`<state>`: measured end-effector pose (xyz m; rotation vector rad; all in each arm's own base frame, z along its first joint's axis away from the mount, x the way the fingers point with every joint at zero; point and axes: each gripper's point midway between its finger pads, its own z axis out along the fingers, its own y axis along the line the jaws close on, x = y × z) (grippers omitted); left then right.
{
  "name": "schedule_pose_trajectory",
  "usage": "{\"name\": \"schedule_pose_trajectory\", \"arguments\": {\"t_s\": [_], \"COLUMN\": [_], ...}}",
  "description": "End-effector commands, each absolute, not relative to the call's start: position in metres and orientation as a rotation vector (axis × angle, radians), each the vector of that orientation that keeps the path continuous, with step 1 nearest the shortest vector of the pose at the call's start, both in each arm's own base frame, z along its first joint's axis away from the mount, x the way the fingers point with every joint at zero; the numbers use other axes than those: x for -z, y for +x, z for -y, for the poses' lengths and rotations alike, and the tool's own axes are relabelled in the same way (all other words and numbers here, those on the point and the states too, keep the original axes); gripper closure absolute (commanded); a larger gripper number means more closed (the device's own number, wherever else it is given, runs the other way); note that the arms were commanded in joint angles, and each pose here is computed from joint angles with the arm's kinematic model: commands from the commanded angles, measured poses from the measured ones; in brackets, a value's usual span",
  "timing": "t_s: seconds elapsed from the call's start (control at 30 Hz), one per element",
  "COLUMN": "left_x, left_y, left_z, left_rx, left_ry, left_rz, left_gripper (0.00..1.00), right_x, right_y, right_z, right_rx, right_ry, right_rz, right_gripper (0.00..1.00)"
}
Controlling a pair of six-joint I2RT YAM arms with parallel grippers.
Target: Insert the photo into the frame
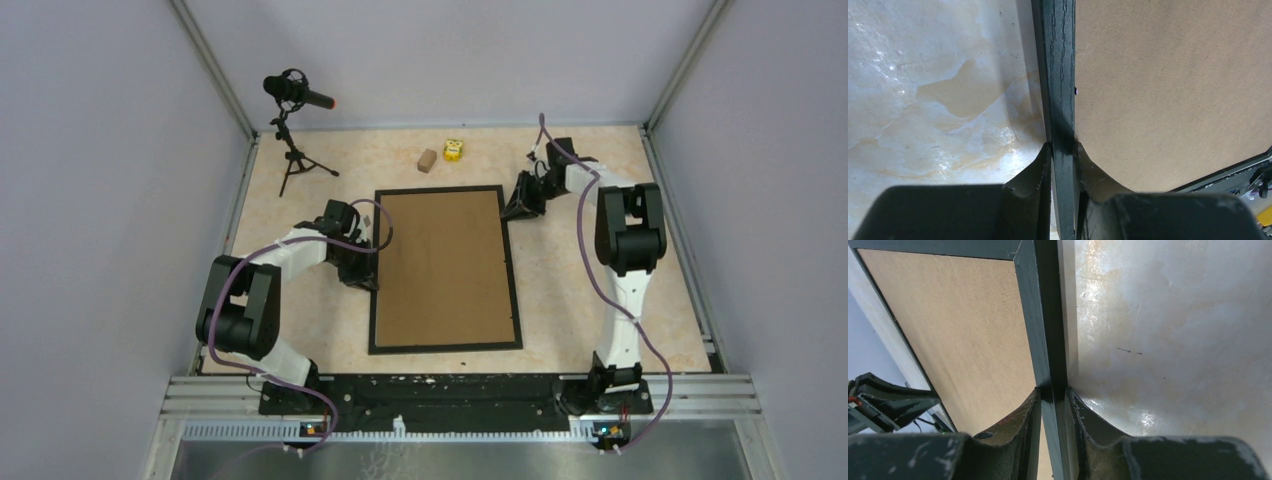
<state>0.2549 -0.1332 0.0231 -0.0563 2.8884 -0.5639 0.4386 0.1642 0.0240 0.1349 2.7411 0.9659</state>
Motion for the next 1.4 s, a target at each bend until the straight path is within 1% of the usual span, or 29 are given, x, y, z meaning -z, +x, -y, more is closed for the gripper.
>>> {"name": "schedule_pose_trajectory", "arguments": {"t_s": [0.0, 0.23, 0.37, 0.57, 0.67, 0.77, 0.93, 1.0, 1.07, 1.13, 1.2, 1.23, 1.3, 1.37], "left_x": [-0.004, -0.005, -0.005, -0.006, -0.008, -0.008, -0.010, -0.011, -0.012, -0.013, -0.015, -0.018, -0.024, -0.035], "left_y": [0.239, 0.239, 0.240, 0.239, 0.240, 0.239, 0.240, 0.239, 0.240, 0.240, 0.242, 0.244, 0.248, 0.255], "left_z": [0.135, 0.136, 0.136, 0.137, 0.137, 0.139, 0.139, 0.138, 0.138, 0.138, 0.137, 0.136, 0.133, 0.132], "left_rx": [0.559, 0.565, 0.564, 0.569, 0.571, 0.576, 0.571, 0.568, 0.562, 0.555, 0.542, 0.531, 0.503, 0.488], "left_ry": [-0.005, -0.003, -0.002, 0.002, 0.007, 0.012, 0.018, 0.020, 0.023, 0.026, 0.027, 0.027, 0.024, 0.032], "left_rz": [-2.945, -2.941, -2.940, -2.937, -2.930, -2.931, -2.919, -2.917, -2.914, -2.910, -2.896, -2.884, -2.859, -2.814], "left_gripper": [1.00, 1.00, 1.00, 1.00, 1.00, 1.00, 1.00, 1.00, 1.00, 1.00, 1.00, 1.00, 1.00, 1.00], "right_x": [0.043, 0.055, 0.060, 0.083, 0.081, 0.081, 0.075, 0.079, 0.079, 0.071, 0.046, 0.030, -0.011, -0.048], "right_y": [0.420, 0.419, 0.419, 0.409, 0.414, 0.419, 0.434, 0.436, 0.439, 0.447, 0.458, 0.464, 0.474, 0.476], "right_z": [-0.134, -0.130, -0.133, -0.128, -0.137, -0.150, -0.177, -0.188, -0.204, -0.214, -0.230, -0.236, -0.245, -0.243], "right_rx": [-0.575, -0.362, -0.193, 0.147, 0.226, 0.274, 0.342, 0.297, 0.171, 0.094, -0.024, -0.098, -0.225, -0.280], "right_ry": [0.156, 0.115, 0.107, 0.054, -0.018, -0.105, -0.333, -0.404, -0.433, -0.451, -0.463, -0.448, -0.396, -0.334], "right_rz": [-2.925, -2.978, -3.015, -3.097, -3.075, -3.077, -3.026, -3.030, -3.037, -3.006, -2.949, -2.917, -2.837, -2.760], "right_gripper": [0.77, 0.77, 0.77, 0.78, 0.77, 0.72, 0.60, 0.57, 0.53, 0.46, 0.35, 0.32, 0.27, 0.22]}}
